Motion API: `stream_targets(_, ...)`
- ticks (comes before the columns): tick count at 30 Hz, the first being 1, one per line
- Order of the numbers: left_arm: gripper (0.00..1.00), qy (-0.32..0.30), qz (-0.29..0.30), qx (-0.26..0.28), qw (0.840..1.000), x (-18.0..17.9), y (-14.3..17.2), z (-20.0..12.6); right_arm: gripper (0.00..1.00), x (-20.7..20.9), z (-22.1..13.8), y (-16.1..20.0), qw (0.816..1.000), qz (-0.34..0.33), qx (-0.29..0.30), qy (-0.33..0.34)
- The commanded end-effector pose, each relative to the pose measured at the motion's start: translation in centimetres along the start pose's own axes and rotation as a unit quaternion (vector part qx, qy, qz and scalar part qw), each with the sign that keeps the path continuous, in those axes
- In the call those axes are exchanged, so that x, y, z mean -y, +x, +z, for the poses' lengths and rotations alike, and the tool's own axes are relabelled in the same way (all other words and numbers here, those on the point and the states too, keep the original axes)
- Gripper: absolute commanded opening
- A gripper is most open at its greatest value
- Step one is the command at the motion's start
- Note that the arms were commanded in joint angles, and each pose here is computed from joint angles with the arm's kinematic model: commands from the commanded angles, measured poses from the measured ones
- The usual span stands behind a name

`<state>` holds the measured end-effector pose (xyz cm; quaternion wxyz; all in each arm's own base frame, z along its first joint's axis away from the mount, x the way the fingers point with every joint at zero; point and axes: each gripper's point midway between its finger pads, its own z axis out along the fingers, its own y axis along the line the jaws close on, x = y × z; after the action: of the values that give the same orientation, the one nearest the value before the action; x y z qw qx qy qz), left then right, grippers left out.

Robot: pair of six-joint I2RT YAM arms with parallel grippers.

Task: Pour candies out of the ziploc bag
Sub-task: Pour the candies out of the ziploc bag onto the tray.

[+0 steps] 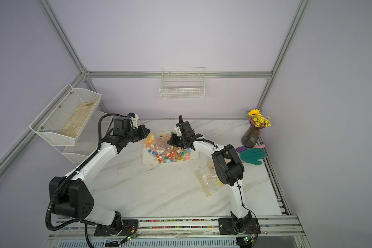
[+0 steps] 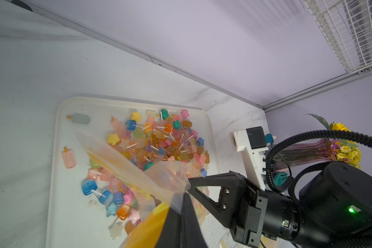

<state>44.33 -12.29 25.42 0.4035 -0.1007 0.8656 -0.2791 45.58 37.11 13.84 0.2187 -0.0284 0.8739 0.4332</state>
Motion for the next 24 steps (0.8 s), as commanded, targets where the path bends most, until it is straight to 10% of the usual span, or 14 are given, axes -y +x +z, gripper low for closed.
stream_targets(1,0.0,0.023,0.035,0.069,0.997,2.8,-5.2,-2.7,0.0,0.5,0.8,-0.1,1.0,-0.002,-0.007,0.003)
stream_targets(24,0.0,0.015,0.046,0.078,0.996,3.6,-6.6,-4.6,0.0,2.0,1.7,-2.4,1.0,-0.004,0.009,0.012)
